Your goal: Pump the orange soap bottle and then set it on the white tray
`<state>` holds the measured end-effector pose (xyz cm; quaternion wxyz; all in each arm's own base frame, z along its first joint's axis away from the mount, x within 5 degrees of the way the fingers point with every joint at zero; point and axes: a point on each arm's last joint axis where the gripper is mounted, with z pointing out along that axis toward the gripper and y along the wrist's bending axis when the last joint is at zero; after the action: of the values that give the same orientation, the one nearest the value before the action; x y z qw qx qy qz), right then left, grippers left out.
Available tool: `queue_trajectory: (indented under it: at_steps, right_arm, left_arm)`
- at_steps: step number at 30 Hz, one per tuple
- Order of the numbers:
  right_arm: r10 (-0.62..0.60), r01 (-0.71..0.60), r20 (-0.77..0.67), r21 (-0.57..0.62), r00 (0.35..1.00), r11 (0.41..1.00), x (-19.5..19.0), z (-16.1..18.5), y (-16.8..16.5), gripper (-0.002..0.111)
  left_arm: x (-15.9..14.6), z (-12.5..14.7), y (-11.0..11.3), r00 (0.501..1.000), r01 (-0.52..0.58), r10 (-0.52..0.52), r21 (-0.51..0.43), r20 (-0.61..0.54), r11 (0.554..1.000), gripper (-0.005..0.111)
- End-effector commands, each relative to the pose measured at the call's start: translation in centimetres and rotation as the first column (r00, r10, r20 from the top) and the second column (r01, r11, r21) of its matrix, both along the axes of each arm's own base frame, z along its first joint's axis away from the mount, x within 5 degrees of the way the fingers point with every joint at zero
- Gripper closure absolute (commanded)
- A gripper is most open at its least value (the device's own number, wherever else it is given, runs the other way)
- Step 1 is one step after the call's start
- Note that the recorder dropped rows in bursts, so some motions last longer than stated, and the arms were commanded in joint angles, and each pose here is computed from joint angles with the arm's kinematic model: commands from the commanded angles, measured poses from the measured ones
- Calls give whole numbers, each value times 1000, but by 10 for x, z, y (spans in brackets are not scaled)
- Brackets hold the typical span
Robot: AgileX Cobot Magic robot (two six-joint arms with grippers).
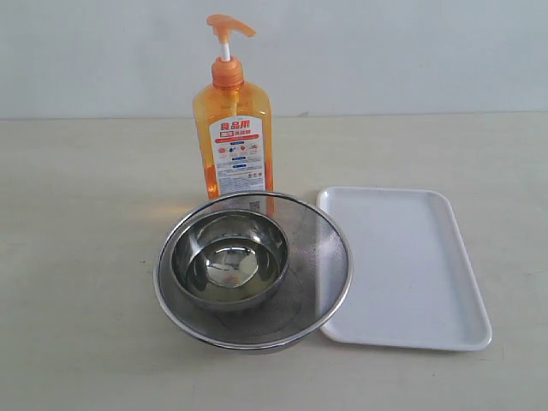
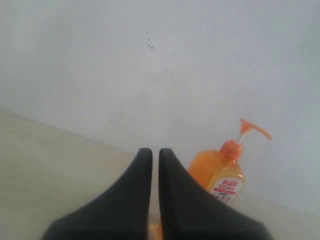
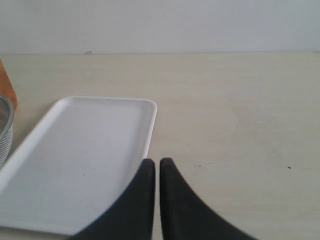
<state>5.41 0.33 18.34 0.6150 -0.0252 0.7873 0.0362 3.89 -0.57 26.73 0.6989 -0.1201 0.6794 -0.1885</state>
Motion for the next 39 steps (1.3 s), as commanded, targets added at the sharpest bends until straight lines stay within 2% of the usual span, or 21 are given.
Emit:
queue_trajectory:
  at_steps: [1, 13, 17, 19, 22, 25, 26, 28, 30, 33, 35, 37, 39]
  right_arm:
    - [-6, 6, 11, 1, 1000, 1000, 0, 1, 0, 108]
    - [-6, 6, 11, 1, 1000, 1000, 0, 1, 0, 108]
    - [-6, 6, 11, 1, 1000, 1000, 0, 1, 0, 108]
    - [-6, 6, 11, 1, 1000, 1000, 0, 1, 0, 108]
    - [-6, 6, 11, 1, 1000, 1000, 0, 1, 0, 108]
    - [-6, 6, 11, 1, 1000, 1000, 0, 1, 0, 108]
    - [-7, 7, 11, 4, 1000, 1000, 0, 1, 0, 108]
    - [-7, 7, 11, 4, 1000, 1000, 0, 1, 0, 108]
    - [-7, 7, 11, 4, 1000, 1000, 0, 1, 0, 108]
    - [-6, 6, 11, 2, 1000, 1000, 0, 1, 0, 108]
    - [-6, 6, 11, 2, 1000, 1000, 0, 1, 0, 108]
    - [-6, 6, 11, 2, 1000, 1000, 0, 1, 0, 108]
    - [-6, 6, 11, 2, 1000, 1000, 0, 1, 0, 108]
  left_arm:
    - [-1, 2, 0, 1000, 3, -3, -22, 7, 1000, 102]
    - [-1, 4, 0, 999, -2, 3, -14, 34, 1000, 102]
    - [-3, 11, 0, 998, 7, -4, -51, 67, 999, 102]
    - [-5, 17, -1, 998, 10, -9, -28, 60, 1000, 102]
    - [3, 29, -3, 999, 30, -30, 17, -17, 999, 102]
    - [16, 50, -6, 997, 62, -60, 48, -42, 997, 102]
    - [24, 58, -8, 996, 80, -74, 100, -58, 992, 102]
    - [35, 72, -12, 991, 122, -107, 206, -81, 971, 102]
    - [51, 78, -19, 973, 210, -169, 299, -158, 931, 102]
    - [74, 82, -31, 930, 362, -292, 420, -223, 832, 102]
    - [91, 79, -39, 903, 428, -366, 430, -224, 795, 102]
    - [107, 76, -44, 885, 465, -417, 395, -205, 792, 102]
    - [125, 70, -46, 879, 476, -432, 422, -201, 772, 102]
